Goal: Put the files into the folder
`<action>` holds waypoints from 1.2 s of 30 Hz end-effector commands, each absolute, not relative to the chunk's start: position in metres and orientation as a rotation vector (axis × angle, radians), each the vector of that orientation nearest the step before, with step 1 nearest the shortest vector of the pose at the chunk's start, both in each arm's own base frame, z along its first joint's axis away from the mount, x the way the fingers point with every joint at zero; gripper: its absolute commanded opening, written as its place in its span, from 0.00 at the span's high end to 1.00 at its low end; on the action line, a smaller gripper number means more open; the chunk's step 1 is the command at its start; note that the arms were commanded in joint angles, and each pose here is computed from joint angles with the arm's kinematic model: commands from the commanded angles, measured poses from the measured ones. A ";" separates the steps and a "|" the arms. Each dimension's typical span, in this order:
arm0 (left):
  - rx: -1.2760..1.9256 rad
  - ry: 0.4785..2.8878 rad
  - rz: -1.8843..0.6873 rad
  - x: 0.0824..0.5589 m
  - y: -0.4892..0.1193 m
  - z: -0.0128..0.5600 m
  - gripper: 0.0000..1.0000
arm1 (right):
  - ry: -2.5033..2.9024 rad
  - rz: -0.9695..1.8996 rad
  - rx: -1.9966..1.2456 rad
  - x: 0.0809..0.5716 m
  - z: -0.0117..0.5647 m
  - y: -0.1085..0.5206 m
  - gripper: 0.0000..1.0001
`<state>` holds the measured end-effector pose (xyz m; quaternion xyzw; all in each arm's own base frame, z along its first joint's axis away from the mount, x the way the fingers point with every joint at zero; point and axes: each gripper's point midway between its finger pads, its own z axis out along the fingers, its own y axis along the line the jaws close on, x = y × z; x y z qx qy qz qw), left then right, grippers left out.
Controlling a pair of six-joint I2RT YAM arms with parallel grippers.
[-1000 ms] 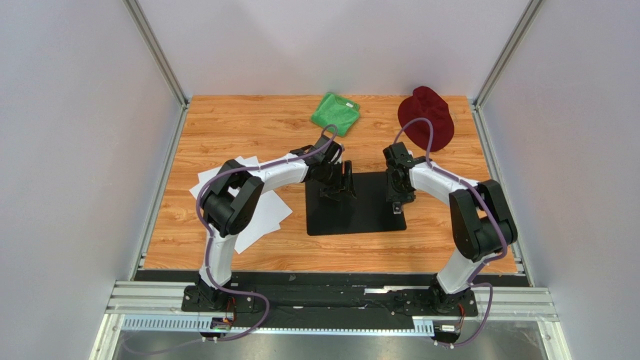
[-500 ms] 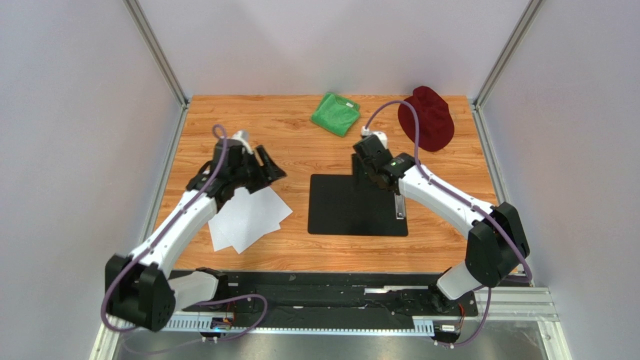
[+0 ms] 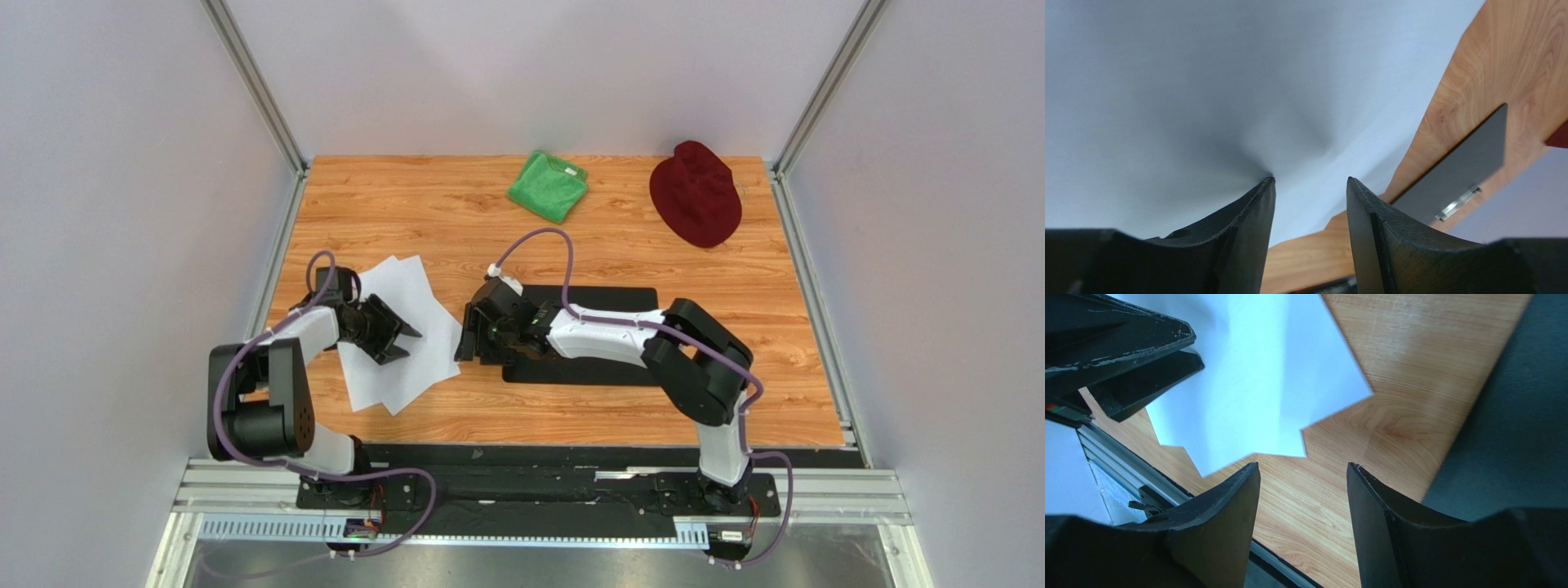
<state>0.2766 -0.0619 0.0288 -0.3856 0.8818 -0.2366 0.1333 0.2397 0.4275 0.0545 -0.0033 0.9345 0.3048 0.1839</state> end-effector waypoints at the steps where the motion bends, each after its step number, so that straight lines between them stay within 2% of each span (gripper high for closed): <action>1: -1.206 2.542 -0.834 0.275 -0.074 0.029 0.44 | 2.587 0.911 0.032 0.249 0.064 0.455 0.43; 9: -1.305 2.489 -0.772 0.263 -0.068 0.030 0.46 | 2.643 0.808 0.195 0.256 0.028 0.453 0.38; 15: -1.338 2.462 -0.772 0.258 -0.068 0.029 0.47 | 2.632 0.883 0.254 0.268 0.018 0.466 0.38; 20: -1.311 2.467 -0.775 0.259 -0.069 0.032 0.48 | 2.569 0.988 -0.001 0.274 0.038 0.483 0.38; 23: -1.236 2.468 -0.773 0.264 -0.067 0.040 0.51 | 2.522 0.782 -0.150 0.284 0.046 0.455 0.35; 24: -1.207 2.467 -0.778 0.266 -0.067 0.044 0.56 | 2.510 0.735 -0.206 0.287 0.048 0.449 0.34; 26: -1.125 2.448 -0.756 0.276 -0.063 0.060 0.58 | 2.540 0.624 -0.289 0.291 0.049 0.432 0.33; 29: -1.052 2.402 -0.645 0.292 -0.047 0.077 0.52 | 2.613 0.509 -0.331 0.293 0.040 0.411 0.33; 31: -1.073 2.405 -0.539 0.298 -0.033 0.076 0.38 | 2.621 0.492 -0.330 0.295 0.044 0.414 0.34; 33: -1.080 2.436 -0.554 0.310 -0.034 0.076 0.29 | 2.631 0.493 -0.261 0.299 0.041 0.418 0.34; 36: -1.146 2.457 -0.659 0.325 -0.045 0.064 0.26 | 2.624 0.519 -0.212 0.305 0.039 0.426 0.35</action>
